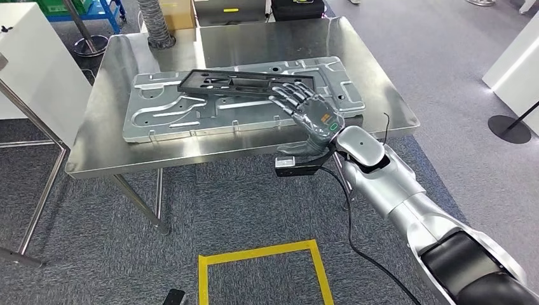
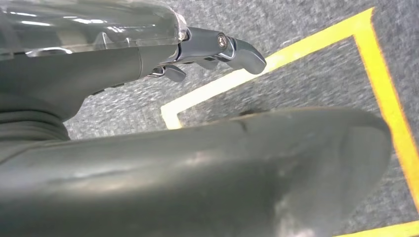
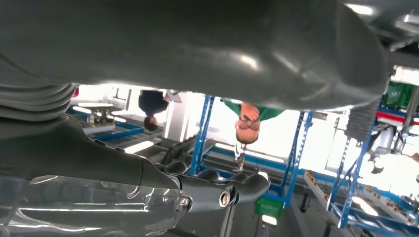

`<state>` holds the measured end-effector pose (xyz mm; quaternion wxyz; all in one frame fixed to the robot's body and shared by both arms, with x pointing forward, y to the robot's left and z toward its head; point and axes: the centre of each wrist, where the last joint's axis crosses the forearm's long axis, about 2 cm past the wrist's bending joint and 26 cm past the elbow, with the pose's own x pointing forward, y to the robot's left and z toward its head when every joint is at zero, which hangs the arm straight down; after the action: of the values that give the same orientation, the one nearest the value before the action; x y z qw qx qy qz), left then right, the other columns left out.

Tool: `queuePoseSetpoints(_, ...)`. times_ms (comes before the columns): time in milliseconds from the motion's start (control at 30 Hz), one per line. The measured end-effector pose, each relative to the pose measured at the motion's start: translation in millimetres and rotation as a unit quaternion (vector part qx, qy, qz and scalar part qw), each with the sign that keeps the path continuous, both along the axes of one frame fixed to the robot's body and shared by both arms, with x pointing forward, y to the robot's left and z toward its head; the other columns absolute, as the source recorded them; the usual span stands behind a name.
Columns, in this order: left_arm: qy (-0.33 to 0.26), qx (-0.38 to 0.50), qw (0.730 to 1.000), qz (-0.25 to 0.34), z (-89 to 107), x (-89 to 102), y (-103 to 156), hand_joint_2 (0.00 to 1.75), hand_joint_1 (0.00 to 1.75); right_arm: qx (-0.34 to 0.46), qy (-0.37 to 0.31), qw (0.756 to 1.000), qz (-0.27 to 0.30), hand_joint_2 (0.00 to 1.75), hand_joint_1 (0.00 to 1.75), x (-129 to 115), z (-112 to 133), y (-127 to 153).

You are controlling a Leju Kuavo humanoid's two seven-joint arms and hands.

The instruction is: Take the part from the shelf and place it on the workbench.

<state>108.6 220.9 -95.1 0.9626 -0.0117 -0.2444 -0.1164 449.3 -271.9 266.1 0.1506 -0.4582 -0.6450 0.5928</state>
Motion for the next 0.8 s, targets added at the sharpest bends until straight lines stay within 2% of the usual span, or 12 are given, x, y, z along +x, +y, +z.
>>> queuePoseSetpoints(233, -0.001, 0.002, 1.000, 0.000, -0.2, 0.1, 2, 0.00, 0.00, -0.005, 0.019, 1.000, -0.007, 0.00, 0.00, -6, -16, -7)
queuePoseSetpoints(400, -0.009, 0.010, 1.000, -0.004, 0.2, 2.2, 3, 0.00, 0.00, 0.003, 0.021, 1.000, -0.012, 0.00, 0.00, -7, -16, -12)
queuePoseSetpoints(800, -0.012, 0.011, 1.000, 0.000, -0.7, -1.1, 4, 0.00, 0.00, 0.023, 0.035, 0.999, -0.006, 0.00, 0.00, -13, -31, -6)
